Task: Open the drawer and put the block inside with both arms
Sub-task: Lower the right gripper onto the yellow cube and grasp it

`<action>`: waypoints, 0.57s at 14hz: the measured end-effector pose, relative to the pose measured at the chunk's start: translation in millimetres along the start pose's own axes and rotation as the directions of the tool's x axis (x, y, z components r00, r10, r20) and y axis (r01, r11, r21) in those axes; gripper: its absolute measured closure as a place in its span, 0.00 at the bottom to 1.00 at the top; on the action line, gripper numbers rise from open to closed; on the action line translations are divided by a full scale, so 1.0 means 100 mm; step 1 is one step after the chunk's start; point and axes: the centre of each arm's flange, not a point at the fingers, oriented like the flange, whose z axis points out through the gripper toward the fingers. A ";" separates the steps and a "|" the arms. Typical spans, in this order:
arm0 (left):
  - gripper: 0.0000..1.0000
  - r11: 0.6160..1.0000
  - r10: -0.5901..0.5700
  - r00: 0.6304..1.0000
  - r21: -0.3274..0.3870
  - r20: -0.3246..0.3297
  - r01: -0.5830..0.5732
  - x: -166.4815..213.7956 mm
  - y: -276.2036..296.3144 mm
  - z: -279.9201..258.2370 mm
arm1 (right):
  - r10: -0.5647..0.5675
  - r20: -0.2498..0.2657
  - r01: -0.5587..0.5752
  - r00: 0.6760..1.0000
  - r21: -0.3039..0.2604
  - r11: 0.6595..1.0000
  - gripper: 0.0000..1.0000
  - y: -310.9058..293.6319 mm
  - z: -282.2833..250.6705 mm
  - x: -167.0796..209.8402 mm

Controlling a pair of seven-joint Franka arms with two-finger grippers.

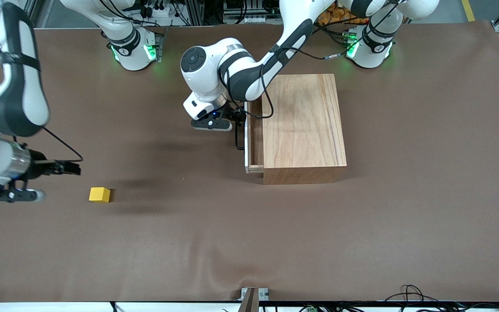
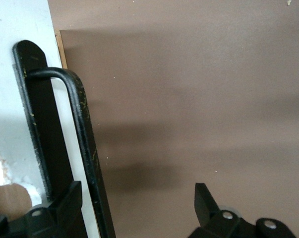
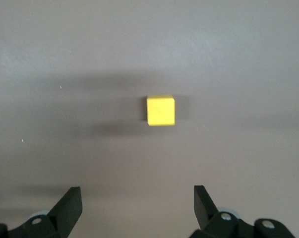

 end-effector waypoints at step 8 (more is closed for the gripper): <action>0.00 0.999 0.000 1.000 -0.032 -0.024 -0.001 0.03 0.05 0.01 | -0.043 -0.007 0.043 0.999 -0.025 0.999 0.00 -0.28 0.61 0.30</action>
